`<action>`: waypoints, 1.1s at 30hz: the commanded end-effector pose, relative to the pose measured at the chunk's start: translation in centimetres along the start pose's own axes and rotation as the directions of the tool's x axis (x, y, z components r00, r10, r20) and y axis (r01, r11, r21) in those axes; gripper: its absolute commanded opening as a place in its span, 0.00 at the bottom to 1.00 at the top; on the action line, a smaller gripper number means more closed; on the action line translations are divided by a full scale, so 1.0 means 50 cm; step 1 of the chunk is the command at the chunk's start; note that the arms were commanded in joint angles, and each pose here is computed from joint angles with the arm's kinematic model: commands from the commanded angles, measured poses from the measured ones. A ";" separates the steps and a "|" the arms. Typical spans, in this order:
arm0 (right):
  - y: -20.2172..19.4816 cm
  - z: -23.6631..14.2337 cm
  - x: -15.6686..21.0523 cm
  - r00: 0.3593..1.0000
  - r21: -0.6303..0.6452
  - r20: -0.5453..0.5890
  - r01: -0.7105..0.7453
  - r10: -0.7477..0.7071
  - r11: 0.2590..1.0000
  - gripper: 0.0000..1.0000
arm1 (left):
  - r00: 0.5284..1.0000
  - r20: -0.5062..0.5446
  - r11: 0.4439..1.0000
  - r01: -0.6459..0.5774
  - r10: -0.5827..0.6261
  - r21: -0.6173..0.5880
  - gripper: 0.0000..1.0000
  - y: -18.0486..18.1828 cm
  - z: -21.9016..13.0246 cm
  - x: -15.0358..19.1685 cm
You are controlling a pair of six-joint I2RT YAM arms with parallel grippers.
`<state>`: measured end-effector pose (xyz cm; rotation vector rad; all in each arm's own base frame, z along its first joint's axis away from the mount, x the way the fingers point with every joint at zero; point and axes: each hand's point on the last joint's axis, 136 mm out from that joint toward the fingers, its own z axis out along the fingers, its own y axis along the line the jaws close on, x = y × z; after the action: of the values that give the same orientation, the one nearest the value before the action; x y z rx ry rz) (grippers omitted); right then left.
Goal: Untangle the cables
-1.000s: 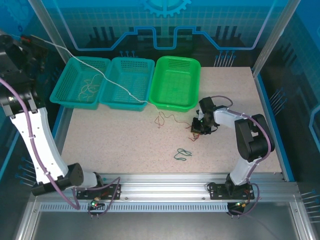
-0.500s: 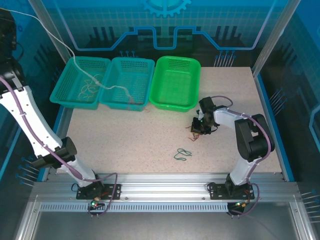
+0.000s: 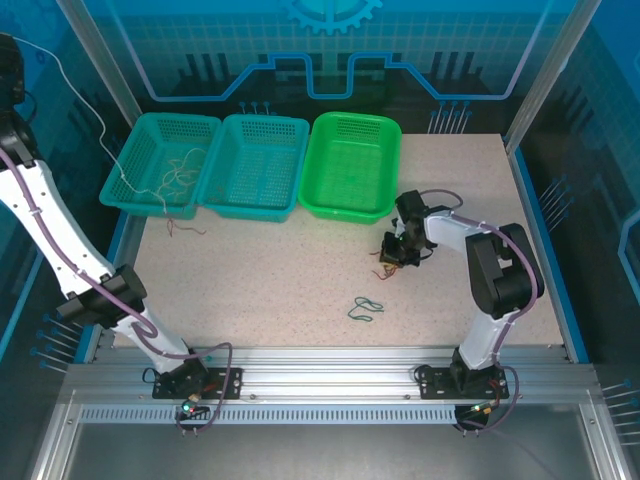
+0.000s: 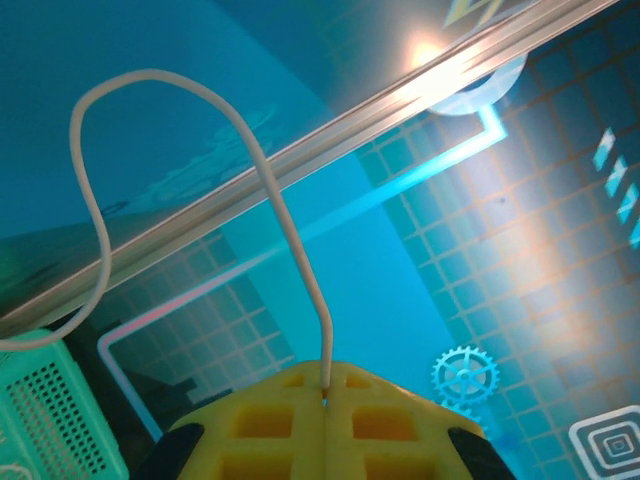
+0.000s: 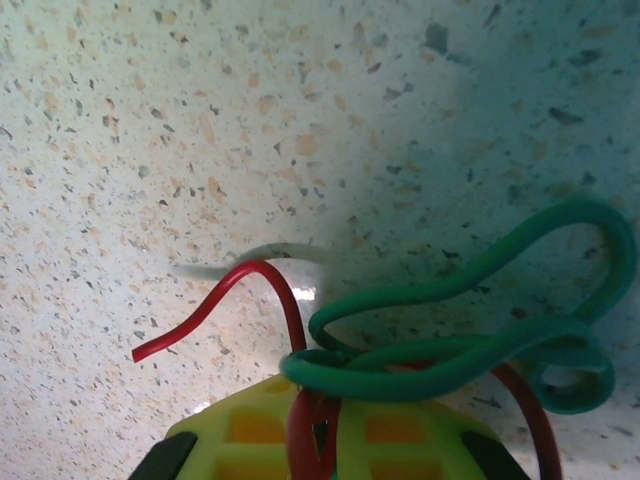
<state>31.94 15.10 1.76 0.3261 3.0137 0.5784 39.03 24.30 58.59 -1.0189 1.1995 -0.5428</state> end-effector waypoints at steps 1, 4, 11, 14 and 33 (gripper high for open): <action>0.064 -0.025 0.023 0.994 -0.053 -0.001 0.111 -0.112 0.992 0.29 | 0.996 -0.081 0.998 -0.034 0.038 0.058 0.00 -0.040 -0.039 0.034; 0.130 -0.077 0.033 0.967 -0.129 0.083 0.251 -0.242 0.959 0.58 | 0.988 -0.142 0.995 -0.043 0.055 0.092 0.00 -0.069 -0.075 0.074; 0.231 -0.228 0.028 0.864 -0.174 0.313 0.460 -0.394 0.871 0.91 | 0.972 -0.217 0.980 -0.044 0.087 0.196 0.00 -0.149 -0.198 0.141; 0.302 -0.286 0.037 0.752 -0.131 0.415 0.607 -0.512 0.784 0.93 | 0.962 -0.253 0.973 -0.043 0.101 0.227 0.00 -0.172 -0.249 0.166; 0.744 -0.164 0.151 -0.258 0.140 0.702 0.964 -0.664 -0.228 0.94 | 0.935 -0.341 0.933 0.031 0.099 0.357 0.00 -0.263 -0.442 0.215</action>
<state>31.73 45.24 22.97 -1.3677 1.5882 0.7725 25.25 3.28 63.31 -0.6433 1.3662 -0.8649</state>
